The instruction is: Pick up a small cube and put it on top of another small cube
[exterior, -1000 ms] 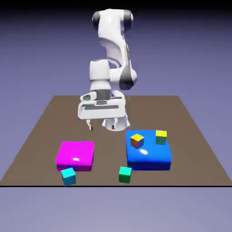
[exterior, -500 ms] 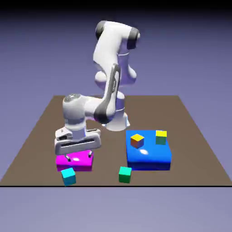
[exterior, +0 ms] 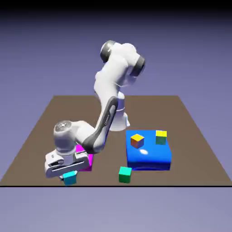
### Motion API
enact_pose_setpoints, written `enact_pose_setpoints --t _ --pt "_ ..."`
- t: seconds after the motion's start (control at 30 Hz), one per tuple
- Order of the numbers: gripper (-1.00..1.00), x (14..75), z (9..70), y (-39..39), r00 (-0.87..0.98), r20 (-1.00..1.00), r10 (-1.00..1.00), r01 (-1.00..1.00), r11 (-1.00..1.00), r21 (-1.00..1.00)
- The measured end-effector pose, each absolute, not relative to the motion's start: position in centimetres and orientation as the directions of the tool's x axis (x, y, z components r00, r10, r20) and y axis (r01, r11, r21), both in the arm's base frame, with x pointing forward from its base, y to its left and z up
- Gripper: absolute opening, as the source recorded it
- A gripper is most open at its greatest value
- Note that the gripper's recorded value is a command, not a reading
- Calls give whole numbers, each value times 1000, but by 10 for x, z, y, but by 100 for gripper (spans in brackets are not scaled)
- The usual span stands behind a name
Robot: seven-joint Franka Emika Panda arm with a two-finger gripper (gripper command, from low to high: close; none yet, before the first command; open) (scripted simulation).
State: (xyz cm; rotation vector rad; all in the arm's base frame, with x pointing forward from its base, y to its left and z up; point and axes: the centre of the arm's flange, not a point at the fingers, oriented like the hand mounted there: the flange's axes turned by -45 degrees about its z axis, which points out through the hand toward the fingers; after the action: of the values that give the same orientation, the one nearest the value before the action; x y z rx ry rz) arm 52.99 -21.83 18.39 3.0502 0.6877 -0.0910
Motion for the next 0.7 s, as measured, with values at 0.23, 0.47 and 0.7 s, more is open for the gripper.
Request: enact_pose_setpoints --t 0.23,0.47,0.7 --pt "-100 519 217 -126 840 -39 542 534 -836 -125" --pt "-100 490 258 -26 723 -18 691 678 -713 -179" --pt "-100 440 308 59 559 -18 829 820 -556 -136"
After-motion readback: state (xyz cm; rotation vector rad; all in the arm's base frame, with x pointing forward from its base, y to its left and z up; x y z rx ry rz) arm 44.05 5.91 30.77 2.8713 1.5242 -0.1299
